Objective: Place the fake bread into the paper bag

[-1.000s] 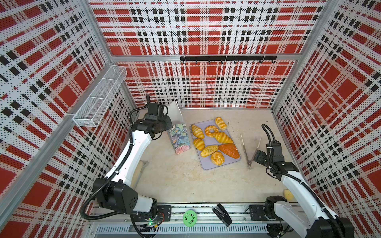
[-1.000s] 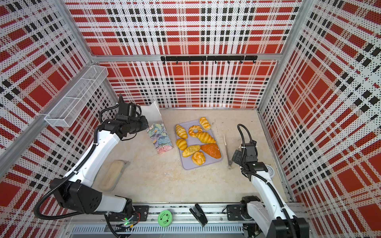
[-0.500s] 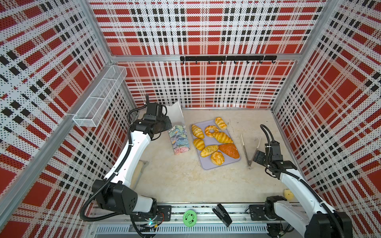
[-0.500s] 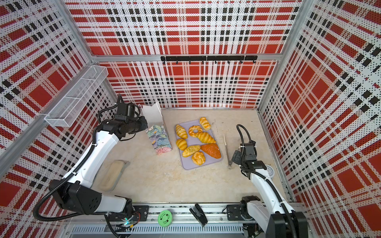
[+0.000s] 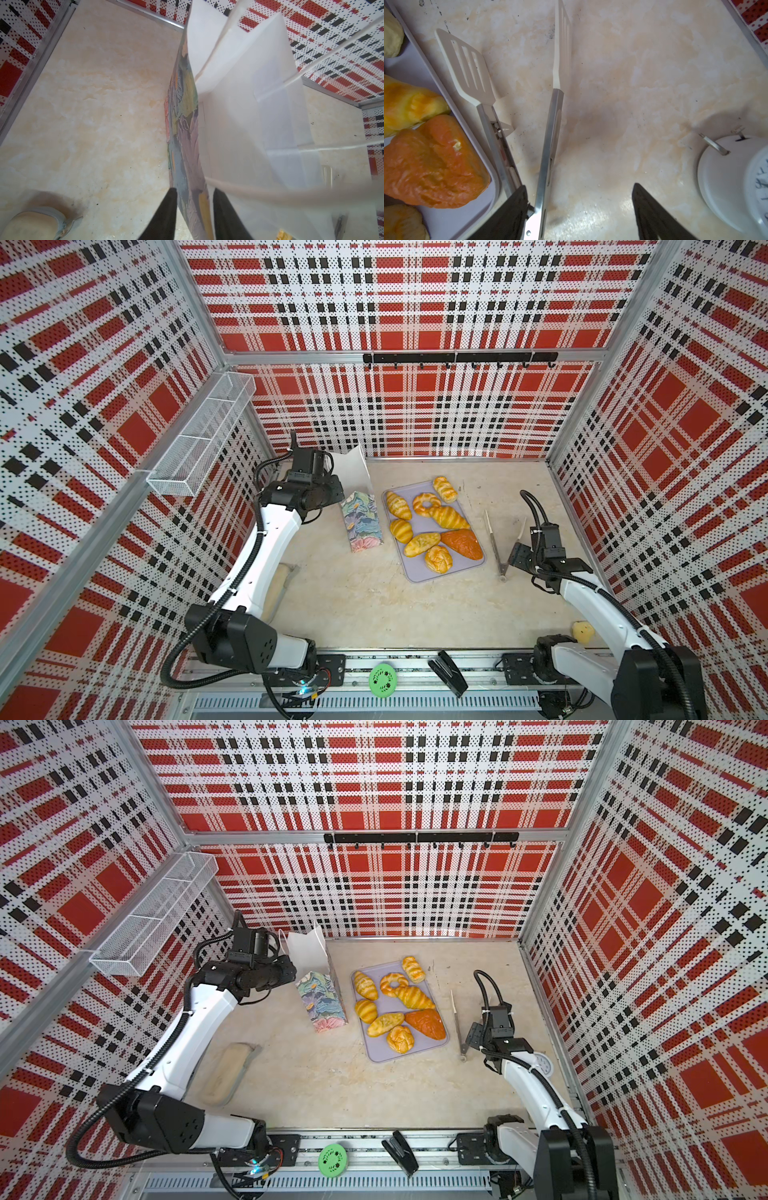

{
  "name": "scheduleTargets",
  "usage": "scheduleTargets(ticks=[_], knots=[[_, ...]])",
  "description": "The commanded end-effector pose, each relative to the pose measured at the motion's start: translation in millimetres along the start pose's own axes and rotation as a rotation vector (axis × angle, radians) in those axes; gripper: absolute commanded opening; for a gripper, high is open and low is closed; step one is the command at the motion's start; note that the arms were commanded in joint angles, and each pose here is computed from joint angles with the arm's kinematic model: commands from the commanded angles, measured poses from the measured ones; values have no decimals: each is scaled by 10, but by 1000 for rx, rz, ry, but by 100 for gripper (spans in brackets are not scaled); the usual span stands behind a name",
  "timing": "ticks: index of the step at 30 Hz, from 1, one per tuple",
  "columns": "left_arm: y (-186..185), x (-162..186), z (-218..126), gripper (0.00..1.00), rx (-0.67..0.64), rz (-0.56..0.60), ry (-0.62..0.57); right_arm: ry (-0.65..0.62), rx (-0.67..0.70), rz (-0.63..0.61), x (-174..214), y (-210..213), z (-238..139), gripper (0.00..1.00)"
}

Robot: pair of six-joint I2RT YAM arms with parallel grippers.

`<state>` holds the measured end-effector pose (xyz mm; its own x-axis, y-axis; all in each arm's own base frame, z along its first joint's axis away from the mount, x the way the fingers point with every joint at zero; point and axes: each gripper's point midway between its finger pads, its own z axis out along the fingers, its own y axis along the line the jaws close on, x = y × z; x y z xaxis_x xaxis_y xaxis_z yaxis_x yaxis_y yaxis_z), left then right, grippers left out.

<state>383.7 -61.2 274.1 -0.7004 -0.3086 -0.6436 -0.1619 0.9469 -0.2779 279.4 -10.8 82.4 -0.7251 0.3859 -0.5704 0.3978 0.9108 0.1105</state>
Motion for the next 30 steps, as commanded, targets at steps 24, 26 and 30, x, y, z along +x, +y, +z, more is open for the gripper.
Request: scheduleTargets(ticks=[24, 26, 30], knots=[[-519, 48, -1149, 99, -4, 273, -464, 102, 39, 11, -130, 255, 395, 53], [-563, 71, -1184, 99, 11, 272, -484, 112, 48, 8, -108, 249, 430, 44], [-621, 108, -1210, 99, 22, 307, -498, 114, 43, 12, -98, 263, 477, 36]])
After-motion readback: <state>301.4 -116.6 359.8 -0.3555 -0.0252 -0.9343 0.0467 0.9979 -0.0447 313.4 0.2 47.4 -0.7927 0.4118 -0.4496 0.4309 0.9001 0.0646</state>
